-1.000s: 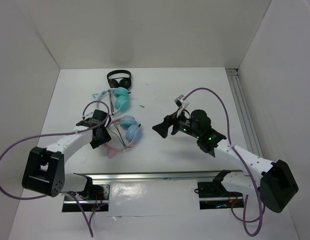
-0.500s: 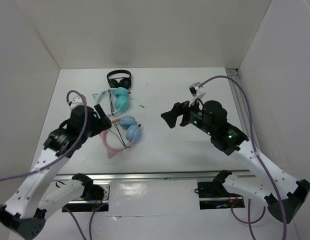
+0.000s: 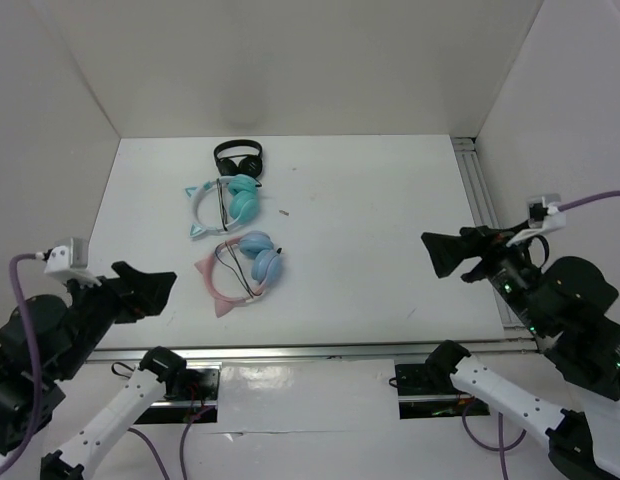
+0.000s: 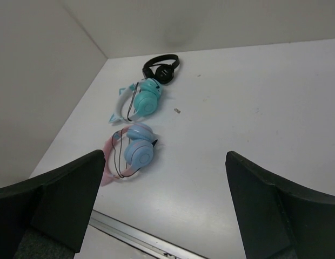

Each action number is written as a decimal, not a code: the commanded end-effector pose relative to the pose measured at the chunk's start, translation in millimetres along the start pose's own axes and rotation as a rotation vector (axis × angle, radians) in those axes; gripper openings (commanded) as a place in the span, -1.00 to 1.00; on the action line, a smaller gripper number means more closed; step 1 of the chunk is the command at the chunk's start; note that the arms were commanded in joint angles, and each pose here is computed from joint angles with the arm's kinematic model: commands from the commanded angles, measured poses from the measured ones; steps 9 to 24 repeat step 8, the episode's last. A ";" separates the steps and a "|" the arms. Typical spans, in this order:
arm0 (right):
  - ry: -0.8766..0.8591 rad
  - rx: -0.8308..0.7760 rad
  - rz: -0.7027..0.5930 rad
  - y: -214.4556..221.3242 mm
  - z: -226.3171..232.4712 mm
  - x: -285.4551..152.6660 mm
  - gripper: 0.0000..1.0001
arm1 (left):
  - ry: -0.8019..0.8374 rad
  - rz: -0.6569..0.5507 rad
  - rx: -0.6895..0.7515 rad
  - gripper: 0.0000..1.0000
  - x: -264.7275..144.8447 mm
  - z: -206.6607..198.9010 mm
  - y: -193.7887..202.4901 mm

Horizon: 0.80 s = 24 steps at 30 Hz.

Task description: Wrap the headphones

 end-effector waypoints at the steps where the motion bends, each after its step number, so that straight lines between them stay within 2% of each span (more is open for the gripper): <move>1: 0.095 -0.015 0.065 9.0 -16.5 -19.5 1.00 | 0.042 0.056 0.049 1.00 -16.4 4.6 11.0; 8: 0.122 -0.032 0.102 20.7 -21.7 -11.7 1.00 | 0.043 0.081 0.054 1.00 -18.3 10.9 28.7; 24: 0.122 -0.032 0.102 20.7 -21.7 -11.7 1.00 | 0.043 0.081 0.054 1.00 -18.3 10.9 28.7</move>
Point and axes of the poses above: each gripper's point midway between its finger pads, its own x axis out along the fingers, its own z axis along the line the jaws close on, y = z × x, the point moved 10 cm from there along -x, back along the fingers, and after that the axes turned 11 degrees about x, right-handed, at the moved point
